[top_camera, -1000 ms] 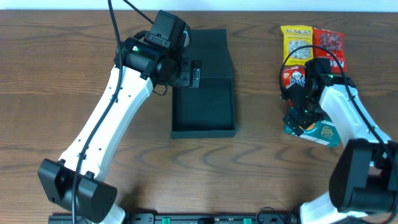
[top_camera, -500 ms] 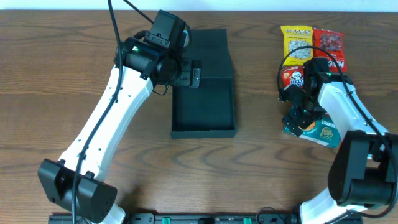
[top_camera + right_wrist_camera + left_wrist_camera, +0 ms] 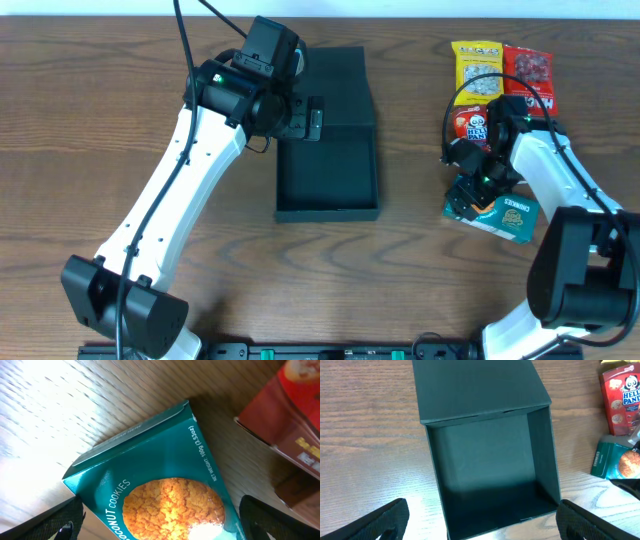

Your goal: Pack container

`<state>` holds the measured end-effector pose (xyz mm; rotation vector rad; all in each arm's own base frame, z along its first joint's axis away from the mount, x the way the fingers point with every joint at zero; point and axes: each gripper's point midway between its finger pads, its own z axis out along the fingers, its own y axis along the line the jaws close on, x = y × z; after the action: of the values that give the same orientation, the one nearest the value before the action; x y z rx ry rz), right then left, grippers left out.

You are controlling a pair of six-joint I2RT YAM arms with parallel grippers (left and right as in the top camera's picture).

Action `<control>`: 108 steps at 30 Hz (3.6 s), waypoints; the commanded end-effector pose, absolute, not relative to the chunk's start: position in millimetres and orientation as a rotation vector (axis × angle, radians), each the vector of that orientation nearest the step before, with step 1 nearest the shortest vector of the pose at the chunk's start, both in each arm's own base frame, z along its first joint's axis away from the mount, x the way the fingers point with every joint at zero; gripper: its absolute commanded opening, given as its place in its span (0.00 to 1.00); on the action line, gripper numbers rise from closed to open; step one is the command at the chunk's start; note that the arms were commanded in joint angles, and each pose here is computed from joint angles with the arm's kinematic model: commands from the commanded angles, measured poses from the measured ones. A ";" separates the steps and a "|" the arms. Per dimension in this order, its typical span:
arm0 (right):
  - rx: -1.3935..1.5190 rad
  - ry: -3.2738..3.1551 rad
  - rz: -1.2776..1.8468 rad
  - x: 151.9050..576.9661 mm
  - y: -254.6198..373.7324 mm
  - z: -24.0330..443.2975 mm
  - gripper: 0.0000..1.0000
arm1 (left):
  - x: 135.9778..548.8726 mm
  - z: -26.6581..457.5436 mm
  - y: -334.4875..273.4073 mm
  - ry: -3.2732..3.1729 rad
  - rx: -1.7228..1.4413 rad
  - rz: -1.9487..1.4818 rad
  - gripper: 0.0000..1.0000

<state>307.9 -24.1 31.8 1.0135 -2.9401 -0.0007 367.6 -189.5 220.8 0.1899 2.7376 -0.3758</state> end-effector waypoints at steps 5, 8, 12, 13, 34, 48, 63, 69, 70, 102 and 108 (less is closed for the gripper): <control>1.008 -2.967 -0.238 305.6 1.4 28.6 0.99 | 371.4 225.9 -186.5 2.716 0.203 -0.353 0.95; 1.035 -2.964 -0.274 305.9 10.9 29.2 0.99 | 371.3 226.1 -186.5 2.715 0.203 -0.353 0.95; 1.101 -2.929 -0.212 305.8 14.3 28.2 0.99 | 371.3 226.1 -186.5 2.715 0.203 -0.353 0.95; 1.119 -2.917 -0.170 306.4 11.7 27.6 0.99 | 371.2 226.1 -186.5 2.716 0.203 -0.353 0.95; 0.906 -3.172 0.092 351.1 28.8 71.6 0.99 | 370.9 226.0 -187.0 2.716 0.205 -0.353 0.95; -0.242 -3.249 -0.655 345.1 86.3 117.3 0.99 | 371.4 226.0 -186.6 2.715 0.204 -0.352 0.95; -1.701 -2.607 -0.389 324.8 37.3 104.7 0.99 | 368.3 224.5 -185.2 2.730 0.205 -0.346 0.95; -2.084 -2.176 -0.159 286.4 7.1 101.1 0.99 | 368.3 224.3 -185.1 2.729 0.215 -0.343 0.95; -2.119 -2.110 -0.120 278.4 2.8 101.4 0.99 | 368.1 224.4 -185.2 2.728 0.220 -0.343 0.95; -2.725 -1.822 0.183 265.1 -60.5 21.8 0.99 | 368.3 224.2 -185.1 2.721 0.271 -0.331 0.95; -2.699 -1.900 0.145 270.6 -61.0 15.6 0.78 | 368.2 224.1 -185.0 2.721 0.271 -0.331 0.95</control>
<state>283.9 -60.3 27.0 -2.7545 -1.8722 0.0729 365.1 -188.3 219.5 0.2526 2.7405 -0.3580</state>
